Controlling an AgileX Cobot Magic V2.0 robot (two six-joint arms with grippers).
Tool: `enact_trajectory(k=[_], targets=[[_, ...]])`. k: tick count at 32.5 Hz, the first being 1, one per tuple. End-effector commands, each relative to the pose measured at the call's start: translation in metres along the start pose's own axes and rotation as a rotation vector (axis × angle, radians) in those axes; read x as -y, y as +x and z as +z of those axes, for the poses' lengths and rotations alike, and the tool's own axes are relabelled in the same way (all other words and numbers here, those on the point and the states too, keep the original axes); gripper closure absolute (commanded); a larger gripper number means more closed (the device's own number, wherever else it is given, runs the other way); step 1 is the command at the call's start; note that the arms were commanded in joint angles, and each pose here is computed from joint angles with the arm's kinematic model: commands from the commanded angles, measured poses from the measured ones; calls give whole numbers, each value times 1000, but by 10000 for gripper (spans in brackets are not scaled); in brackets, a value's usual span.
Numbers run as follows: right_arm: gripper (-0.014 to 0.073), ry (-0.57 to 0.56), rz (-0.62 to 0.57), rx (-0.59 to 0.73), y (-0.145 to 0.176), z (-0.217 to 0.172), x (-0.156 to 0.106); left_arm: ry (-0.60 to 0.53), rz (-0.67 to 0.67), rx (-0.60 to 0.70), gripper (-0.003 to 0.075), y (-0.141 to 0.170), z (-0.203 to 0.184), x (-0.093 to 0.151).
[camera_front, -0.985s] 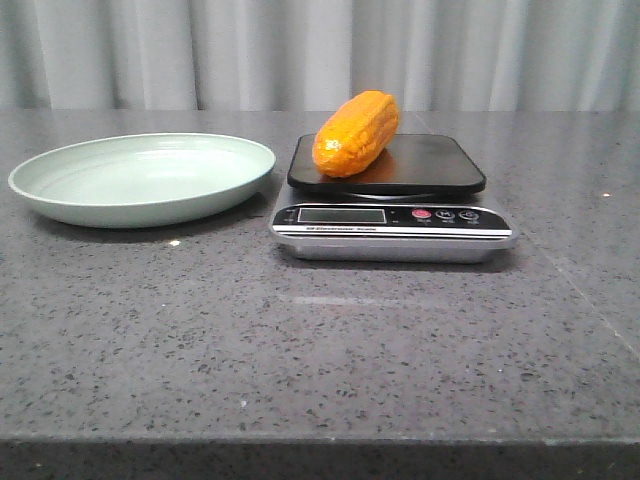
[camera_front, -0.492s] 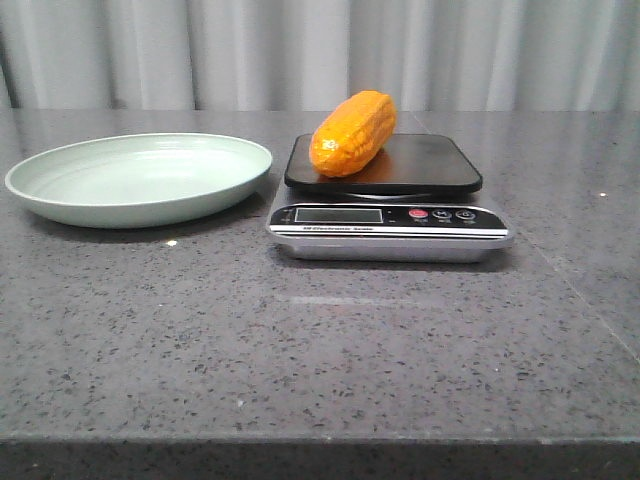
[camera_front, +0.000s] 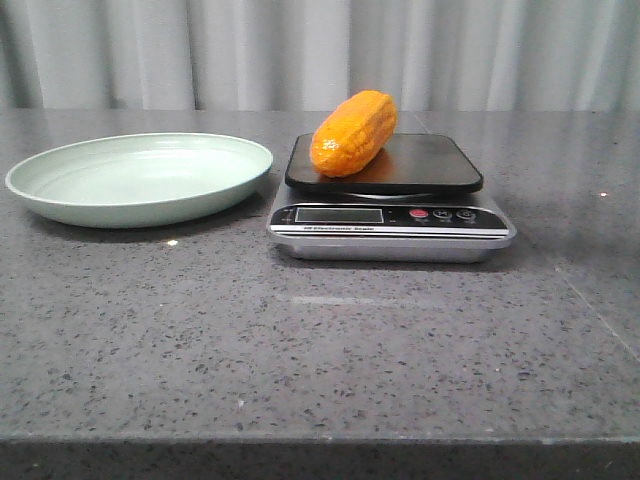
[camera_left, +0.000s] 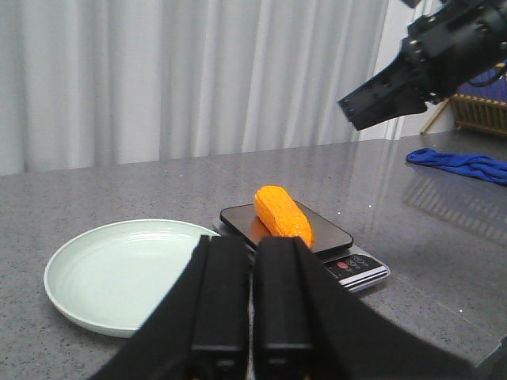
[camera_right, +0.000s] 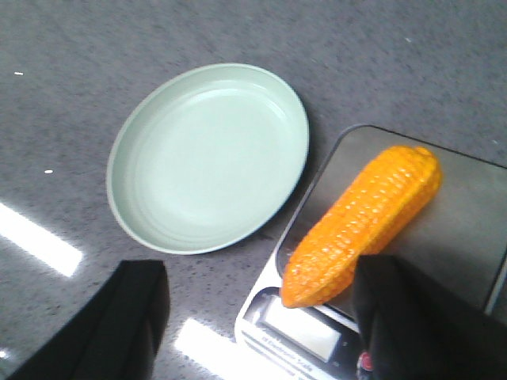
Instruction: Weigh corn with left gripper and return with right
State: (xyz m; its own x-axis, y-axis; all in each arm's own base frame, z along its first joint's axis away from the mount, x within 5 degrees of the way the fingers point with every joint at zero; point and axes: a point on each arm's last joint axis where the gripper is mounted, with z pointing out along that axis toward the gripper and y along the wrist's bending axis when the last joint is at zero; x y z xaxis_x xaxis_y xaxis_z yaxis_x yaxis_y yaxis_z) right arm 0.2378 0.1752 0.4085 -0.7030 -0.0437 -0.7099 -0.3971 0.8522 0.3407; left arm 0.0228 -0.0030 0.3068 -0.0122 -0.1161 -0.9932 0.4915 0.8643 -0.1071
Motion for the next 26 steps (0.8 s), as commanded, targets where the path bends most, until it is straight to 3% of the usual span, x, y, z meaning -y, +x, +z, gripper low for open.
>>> enact_trajectory(k=[1, 9, 15, 26], targets=[[37, 101, 33, 24, -24, 5, -3, 32, 2, 82, 574, -13, 0, 3], [37, 281, 154, -95, -46, 54, -5, 32, 2, 82, 574, -13, 0, 3], [37, 456, 211, -205, -44, 82, 6, 32, 3, 80, 574, -13, 0, 3], [37, 537, 239, -333, -26, 129, 17, 32, 3, 80, 574, -13, 0, 3]])
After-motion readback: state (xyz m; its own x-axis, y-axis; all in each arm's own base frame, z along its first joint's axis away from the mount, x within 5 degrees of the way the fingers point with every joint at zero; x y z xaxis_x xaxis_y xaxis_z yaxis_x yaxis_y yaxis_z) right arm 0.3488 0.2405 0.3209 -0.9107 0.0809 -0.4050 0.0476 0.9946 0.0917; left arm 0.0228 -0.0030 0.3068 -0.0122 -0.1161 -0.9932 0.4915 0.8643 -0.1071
